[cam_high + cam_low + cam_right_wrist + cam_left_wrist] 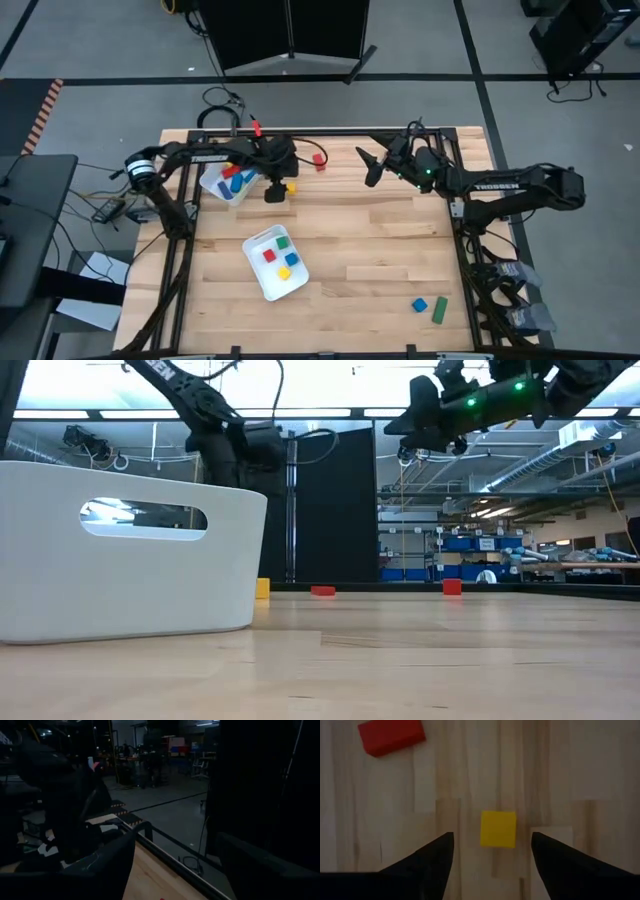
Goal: Sort blocks by size
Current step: Put the yellow small block into the bottom white bin
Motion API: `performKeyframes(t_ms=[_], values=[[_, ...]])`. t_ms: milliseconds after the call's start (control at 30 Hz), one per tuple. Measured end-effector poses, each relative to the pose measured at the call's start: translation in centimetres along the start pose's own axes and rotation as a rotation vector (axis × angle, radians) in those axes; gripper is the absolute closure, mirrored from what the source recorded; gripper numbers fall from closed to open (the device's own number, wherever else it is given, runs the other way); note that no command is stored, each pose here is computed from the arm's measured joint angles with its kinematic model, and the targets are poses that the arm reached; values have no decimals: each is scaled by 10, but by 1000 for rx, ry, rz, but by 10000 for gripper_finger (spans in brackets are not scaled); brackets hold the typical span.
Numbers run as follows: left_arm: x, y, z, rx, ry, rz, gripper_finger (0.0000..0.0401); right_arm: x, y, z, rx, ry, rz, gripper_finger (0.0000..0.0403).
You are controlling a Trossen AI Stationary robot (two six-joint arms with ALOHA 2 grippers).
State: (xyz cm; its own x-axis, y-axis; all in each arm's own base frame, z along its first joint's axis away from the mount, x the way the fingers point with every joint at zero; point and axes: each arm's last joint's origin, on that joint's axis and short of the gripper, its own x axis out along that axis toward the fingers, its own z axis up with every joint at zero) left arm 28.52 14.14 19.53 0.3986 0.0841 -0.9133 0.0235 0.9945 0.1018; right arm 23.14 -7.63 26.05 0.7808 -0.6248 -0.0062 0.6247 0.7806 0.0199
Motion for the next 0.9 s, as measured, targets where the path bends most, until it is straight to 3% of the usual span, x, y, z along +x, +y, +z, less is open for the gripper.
performKeyframes(t_ms=[400,600,667,900], values=[[39,3,-3,-33,62,-29,136,-2,0,1,6,-9,3,113],[53,4,-5,-62,87,-24,217,-3,3,0,15,-8,18,117],[53,4,-5,-65,92,-20,261,-4,5,0,15,-8,25,118],[22,-2,6,-43,-1,22,263,-9,16,-1,9,4,76,118]])
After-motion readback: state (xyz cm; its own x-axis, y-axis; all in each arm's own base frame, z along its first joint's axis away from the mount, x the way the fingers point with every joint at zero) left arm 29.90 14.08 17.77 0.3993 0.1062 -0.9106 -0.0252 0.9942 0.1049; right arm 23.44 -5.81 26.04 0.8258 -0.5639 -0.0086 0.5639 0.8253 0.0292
